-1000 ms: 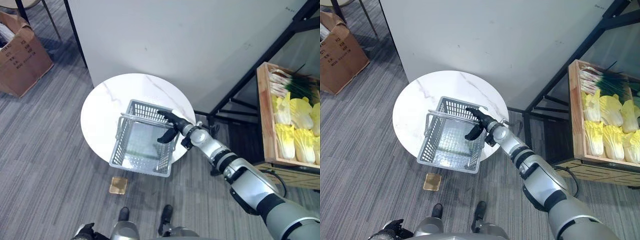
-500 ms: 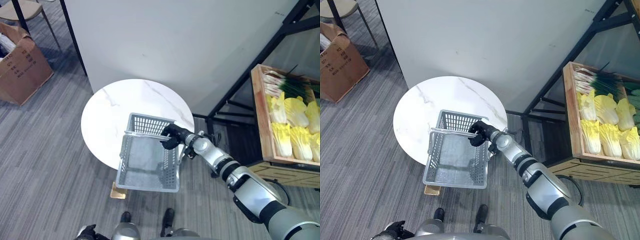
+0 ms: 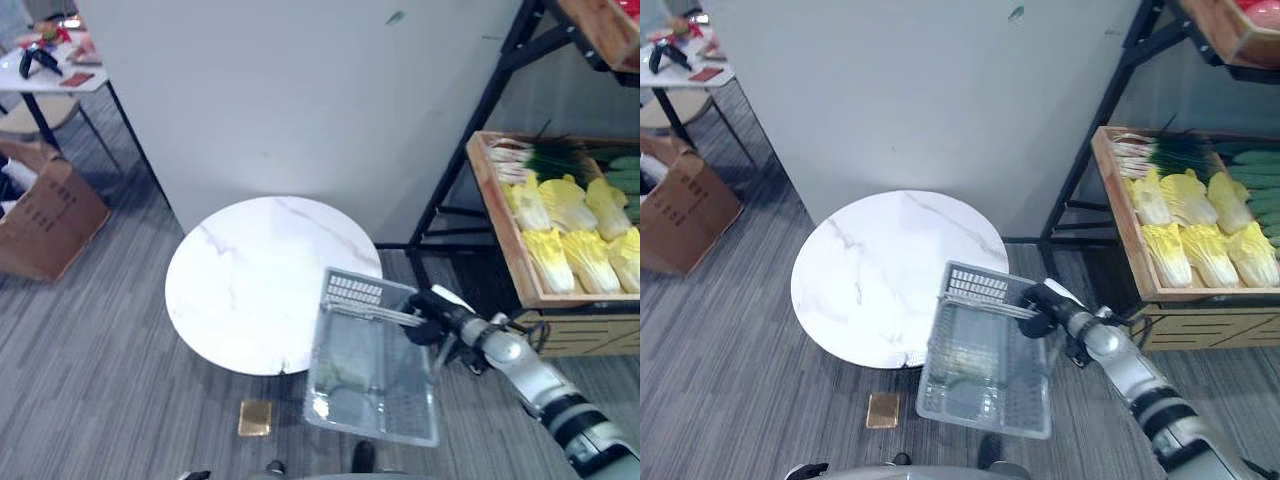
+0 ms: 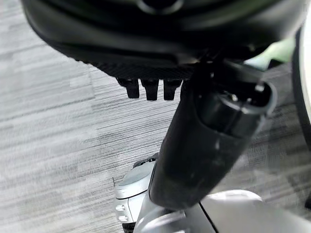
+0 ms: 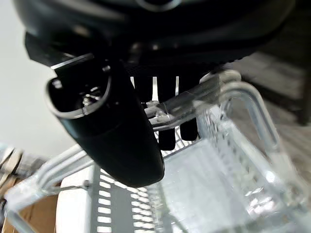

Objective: Get the vegetables into the basket

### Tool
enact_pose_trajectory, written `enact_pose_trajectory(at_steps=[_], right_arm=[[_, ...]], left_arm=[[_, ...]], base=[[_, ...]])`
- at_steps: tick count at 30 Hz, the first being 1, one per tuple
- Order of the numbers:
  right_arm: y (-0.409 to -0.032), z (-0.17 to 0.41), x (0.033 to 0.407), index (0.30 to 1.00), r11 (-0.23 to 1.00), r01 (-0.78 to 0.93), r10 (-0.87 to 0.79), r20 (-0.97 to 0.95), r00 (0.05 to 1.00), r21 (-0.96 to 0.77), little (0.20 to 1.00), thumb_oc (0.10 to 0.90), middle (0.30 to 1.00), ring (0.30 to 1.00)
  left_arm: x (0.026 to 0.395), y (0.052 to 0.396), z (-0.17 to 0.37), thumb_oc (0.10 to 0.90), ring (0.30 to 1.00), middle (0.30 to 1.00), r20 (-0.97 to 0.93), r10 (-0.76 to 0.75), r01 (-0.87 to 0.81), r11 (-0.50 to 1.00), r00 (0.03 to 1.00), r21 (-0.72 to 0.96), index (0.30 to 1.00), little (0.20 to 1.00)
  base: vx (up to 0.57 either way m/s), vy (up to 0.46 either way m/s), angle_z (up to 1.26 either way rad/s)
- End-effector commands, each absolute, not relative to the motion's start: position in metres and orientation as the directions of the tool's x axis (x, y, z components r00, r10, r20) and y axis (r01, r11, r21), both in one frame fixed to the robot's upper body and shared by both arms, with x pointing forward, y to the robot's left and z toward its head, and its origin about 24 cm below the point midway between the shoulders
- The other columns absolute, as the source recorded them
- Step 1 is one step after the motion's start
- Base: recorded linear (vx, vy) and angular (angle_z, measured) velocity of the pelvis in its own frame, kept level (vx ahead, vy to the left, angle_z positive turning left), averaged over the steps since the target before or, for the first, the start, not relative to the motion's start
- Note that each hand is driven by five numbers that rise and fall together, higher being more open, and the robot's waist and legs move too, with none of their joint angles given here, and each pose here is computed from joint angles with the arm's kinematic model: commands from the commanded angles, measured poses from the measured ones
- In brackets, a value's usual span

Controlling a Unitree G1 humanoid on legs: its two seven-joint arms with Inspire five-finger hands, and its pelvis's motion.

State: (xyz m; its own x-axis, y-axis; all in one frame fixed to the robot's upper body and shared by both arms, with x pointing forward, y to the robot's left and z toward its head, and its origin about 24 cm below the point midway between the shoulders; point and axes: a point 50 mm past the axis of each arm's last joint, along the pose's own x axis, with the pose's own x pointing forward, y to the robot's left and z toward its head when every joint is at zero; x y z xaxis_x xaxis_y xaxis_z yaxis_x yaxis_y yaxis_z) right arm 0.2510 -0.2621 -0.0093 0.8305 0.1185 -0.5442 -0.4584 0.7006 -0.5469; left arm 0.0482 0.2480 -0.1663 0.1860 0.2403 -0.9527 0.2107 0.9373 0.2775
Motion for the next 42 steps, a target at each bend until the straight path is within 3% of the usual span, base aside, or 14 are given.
enact_pose_trajectory(at_steps=[1,13,23,26,31,42], right_arm=[[-0.253,0.044,0.278,0.300,0.732,-0.319,0.192,-0.267,0.945,-0.603,0.300,0.400,0.300,0.300],[-0.300,0.000,0.226,0.300,0.765,-0.269,-0.008,-0.426,0.905,-0.586,0.300,0.400,0.300,0.300],[-0.317,-0.059,0.177,0.300,0.798,-0.266,-0.171,-0.627,0.760,-0.541,0.300,0.400,0.300,0.300],[-0.321,-0.064,0.172,0.300,0.757,-0.287,-0.206,-0.632,0.747,-0.586,0.300,0.400,0.300,0.300],[-0.315,-0.095,0.144,0.300,0.826,-0.249,-0.247,-0.723,0.645,-0.505,0.300,0.400,0.300,0.300],[-0.299,-0.112,0.134,0.300,0.886,-0.208,-0.222,-0.773,0.594,-0.415,0.300,0.400,0.300,0.300]], left_arm=[[0.060,0.255,-0.163,0.900,1.000,1.000,-0.950,0.242,0.269,0.918,0.199,0.290,1.000,1.000],[0.072,0.252,-0.162,0.900,1.000,1.000,-0.949,0.210,0.305,0.911,0.237,0.278,1.000,1.000],[0.071,0.245,-0.164,0.900,1.000,1.000,-0.952,0.199,0.333,0.904,0.230,0.270,1.000,1.000],[0.071,0.245,-0.164,0.900,1.000,1.000,-0.952,0.200,0.334,0.903,0.233,0.271,1.000,1.000],[0.074,0.245,-0.164,0.900,1.000,1.000,-0.945,0.215,0.344,0.892,0.245,0.292,1.000,1.000],[0.078,0.243,-0.163,0.900,1.000,1.000,-0.940,0.223,0.322,0.897,0.259,0.302,1.000,1.000]], base=[[-0.04,-0.019,-0.10],[-0.01,-0.035,-0.08],[-0.01,-0.018,-0.02],[-0.01,-0.022,-0.06],[0.00,-0.017,-0.04],[0.00,0.000,-0.01]])
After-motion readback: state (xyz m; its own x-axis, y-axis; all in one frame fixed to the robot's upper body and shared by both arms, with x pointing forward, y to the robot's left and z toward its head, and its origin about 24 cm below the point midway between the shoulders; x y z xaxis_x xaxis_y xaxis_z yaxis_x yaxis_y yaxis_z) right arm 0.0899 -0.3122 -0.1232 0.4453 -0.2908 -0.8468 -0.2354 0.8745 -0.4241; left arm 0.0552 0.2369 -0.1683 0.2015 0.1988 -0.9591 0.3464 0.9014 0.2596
